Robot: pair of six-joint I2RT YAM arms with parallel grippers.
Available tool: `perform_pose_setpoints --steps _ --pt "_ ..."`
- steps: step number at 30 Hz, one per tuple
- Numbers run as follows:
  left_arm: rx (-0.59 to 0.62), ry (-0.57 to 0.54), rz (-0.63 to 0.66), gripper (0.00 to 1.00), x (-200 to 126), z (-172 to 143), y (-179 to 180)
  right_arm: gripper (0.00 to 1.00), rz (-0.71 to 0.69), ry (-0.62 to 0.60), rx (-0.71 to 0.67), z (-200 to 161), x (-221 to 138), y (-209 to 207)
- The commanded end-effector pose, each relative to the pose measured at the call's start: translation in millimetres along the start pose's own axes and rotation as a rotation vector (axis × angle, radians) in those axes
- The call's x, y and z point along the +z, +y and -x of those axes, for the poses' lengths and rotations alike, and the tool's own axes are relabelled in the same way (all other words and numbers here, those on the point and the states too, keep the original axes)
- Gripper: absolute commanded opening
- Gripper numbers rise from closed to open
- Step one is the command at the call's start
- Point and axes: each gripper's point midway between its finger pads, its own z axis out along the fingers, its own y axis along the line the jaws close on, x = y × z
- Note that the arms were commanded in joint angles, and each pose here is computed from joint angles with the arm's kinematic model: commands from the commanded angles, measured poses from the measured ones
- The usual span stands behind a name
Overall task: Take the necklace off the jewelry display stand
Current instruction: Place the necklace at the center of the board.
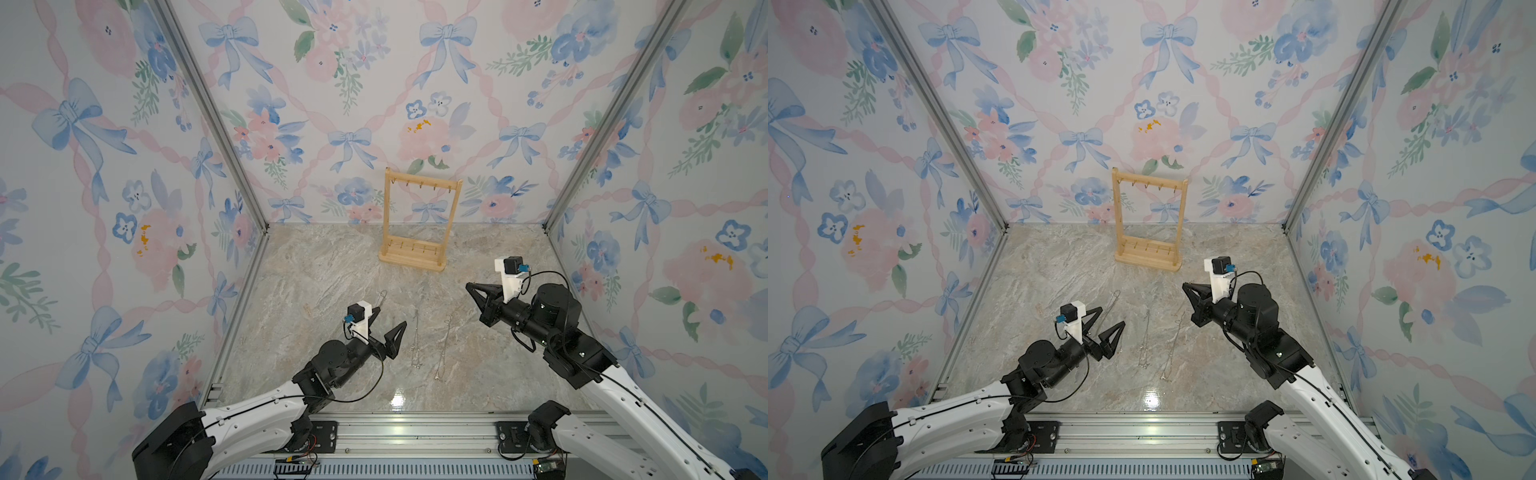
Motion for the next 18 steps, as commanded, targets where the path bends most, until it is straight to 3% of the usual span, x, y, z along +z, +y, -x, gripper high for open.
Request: perform_pose_setpoints --steps 1,13,18 --pt "0.011 -0.028 -0.116 0.96 0 5 -19 0.0 -0.035 0.051 0.027 -21 -9 -10" --pt "-0.017 0.133 -0.5 0.91 17 -24 -92 0.0 -0.027 0.069 0.1 -62 -25 -17" --pt "-0.028 0.203 -0.539 0.9 31 -43 -108 0.0 -0.018 0.071 0.115 -69 -29 -16"
